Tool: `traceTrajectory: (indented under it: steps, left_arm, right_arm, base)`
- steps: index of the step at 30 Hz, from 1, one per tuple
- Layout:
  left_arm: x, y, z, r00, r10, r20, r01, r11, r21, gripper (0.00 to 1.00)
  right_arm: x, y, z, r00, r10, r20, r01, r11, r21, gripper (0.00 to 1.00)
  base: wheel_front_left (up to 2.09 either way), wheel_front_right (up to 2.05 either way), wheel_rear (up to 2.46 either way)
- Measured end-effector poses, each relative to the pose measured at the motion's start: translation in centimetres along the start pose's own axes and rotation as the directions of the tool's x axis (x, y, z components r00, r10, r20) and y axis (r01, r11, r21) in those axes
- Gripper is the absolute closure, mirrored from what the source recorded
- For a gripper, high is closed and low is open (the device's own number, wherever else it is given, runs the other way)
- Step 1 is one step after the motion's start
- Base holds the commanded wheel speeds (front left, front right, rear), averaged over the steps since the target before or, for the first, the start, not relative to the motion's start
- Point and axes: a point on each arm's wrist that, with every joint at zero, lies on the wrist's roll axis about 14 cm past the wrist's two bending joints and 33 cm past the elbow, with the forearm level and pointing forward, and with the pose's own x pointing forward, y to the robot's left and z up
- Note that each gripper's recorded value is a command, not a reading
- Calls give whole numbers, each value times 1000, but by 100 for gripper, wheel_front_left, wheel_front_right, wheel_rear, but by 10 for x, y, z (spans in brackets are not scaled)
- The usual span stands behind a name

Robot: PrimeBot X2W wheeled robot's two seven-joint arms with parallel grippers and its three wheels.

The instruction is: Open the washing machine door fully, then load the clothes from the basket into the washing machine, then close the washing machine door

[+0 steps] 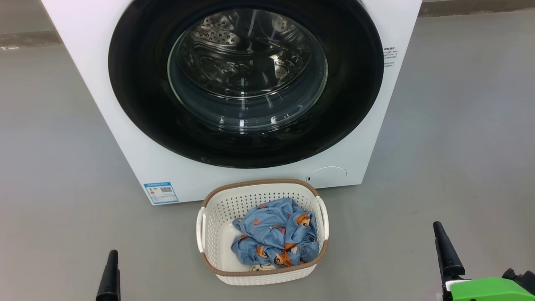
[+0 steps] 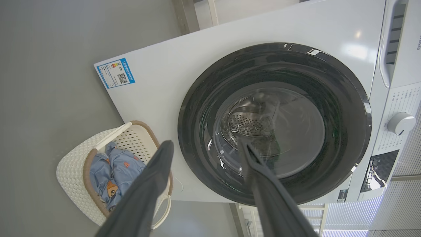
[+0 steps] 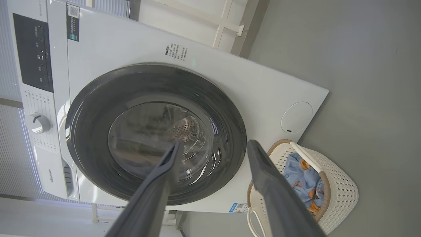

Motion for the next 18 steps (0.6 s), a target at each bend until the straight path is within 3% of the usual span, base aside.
traceTrajectory:
  steps: [8,18]
  left_arm:
    - [0,0,2,1000,-2,9,1,992,123,0]
    - [0,0,6,1000,-6,25,-1,963,271,0]
  right_arm:
    - [1,6,1,1000,20,8,-18,993,-119,0]
    - [1,14,-5,999,51,-10,-52,953,-299,0]
  base:
    - [0,0,0]
    - [0,0,0]
